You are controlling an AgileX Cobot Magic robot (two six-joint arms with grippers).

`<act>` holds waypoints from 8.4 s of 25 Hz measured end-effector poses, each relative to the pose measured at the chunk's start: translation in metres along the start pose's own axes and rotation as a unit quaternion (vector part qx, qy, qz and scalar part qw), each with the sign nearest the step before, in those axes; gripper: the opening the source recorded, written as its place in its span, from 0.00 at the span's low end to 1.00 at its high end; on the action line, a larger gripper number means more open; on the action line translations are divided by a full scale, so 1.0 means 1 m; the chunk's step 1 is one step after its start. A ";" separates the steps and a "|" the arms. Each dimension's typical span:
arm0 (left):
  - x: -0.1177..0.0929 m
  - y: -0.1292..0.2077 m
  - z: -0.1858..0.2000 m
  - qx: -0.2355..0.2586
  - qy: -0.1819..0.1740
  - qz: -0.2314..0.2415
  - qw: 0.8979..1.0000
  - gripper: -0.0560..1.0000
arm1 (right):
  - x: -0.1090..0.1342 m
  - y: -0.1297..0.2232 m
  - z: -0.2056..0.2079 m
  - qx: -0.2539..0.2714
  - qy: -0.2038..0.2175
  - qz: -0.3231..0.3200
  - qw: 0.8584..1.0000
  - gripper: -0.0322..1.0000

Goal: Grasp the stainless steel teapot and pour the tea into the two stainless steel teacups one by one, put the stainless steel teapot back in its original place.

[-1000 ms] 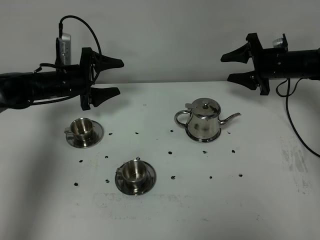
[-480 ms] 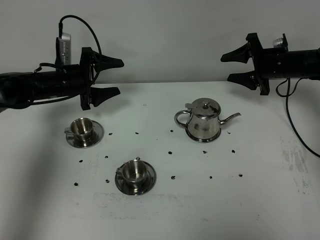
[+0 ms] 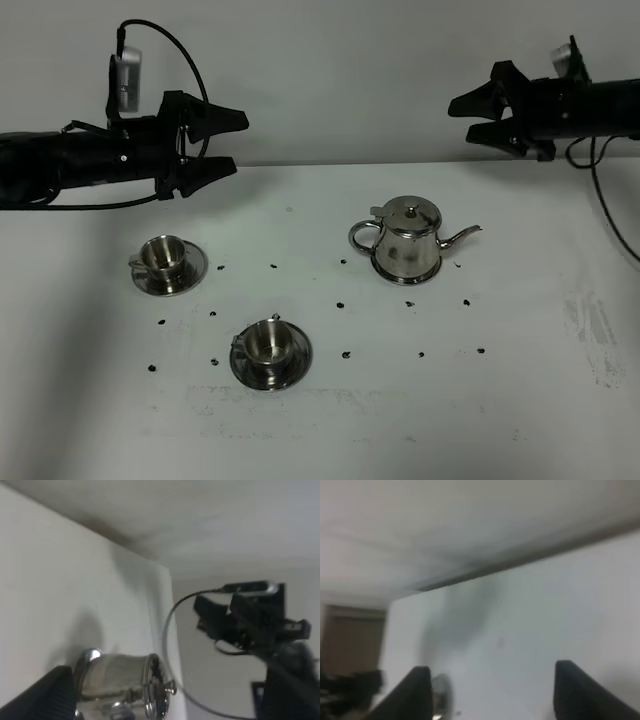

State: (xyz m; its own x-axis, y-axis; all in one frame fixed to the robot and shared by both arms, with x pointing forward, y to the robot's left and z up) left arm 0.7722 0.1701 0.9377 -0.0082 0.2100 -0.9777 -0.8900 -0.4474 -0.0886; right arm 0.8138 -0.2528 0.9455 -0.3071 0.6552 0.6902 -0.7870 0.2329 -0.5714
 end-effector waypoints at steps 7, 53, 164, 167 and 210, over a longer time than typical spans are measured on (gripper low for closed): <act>-0.020 -0.003 0.027 -0.006 -0.155 -0.196 0.968 0.68 | 0.008 -0.030 0.039 0.028 0.155 0.191 0.969 0.48; -0.088 0.305 0.308 -0.168 -0.433 -0.338 0.819 0.65 | 0.239 0.082 0.116 -0.051 0.176 0.454 0.872 0.43; -0.023 0.370 0.331 -0.215 -0.443 -0.339 0.802 0.56 | 0.312 -0.017 -0.016 -0.054 0.136 0.495 0.857 0.42; -0.023 0.370 0.331 -0.215 -0.443 -0.339 0.802 0.56 | 0.311 -0.018 -0.012 -0.063 0.140 0.490 0.858 0.39; -0.023 0.370 0.331 -0.215 -0.444 -0.339 0.801 0.56 | 0.097 0.186 -0.106 0.104 0.232 0.393 0.884 0.34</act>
State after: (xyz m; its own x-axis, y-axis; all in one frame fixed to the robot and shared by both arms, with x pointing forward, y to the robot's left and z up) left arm 0.2918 0.2878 0.9908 -0.0806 0.9818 -0.1721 -0.5888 -0.1862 -0.7865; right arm 0.6944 -0.0703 0.8590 -0.5884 0.7910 -0.1678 -0.5237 -0.5309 -0.6662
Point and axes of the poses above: a point on each arm's last joint axis where the gripper is mounted, z pointing back along that axis away from the gripper, x along the wrist's bending axis when the last joint is at zero, y = z × x, the point moved 7 cm from there along -z, pointing out along that axis toward the gripper, and after that the axes turned 12 degrees about z, right-handed, at the moved point
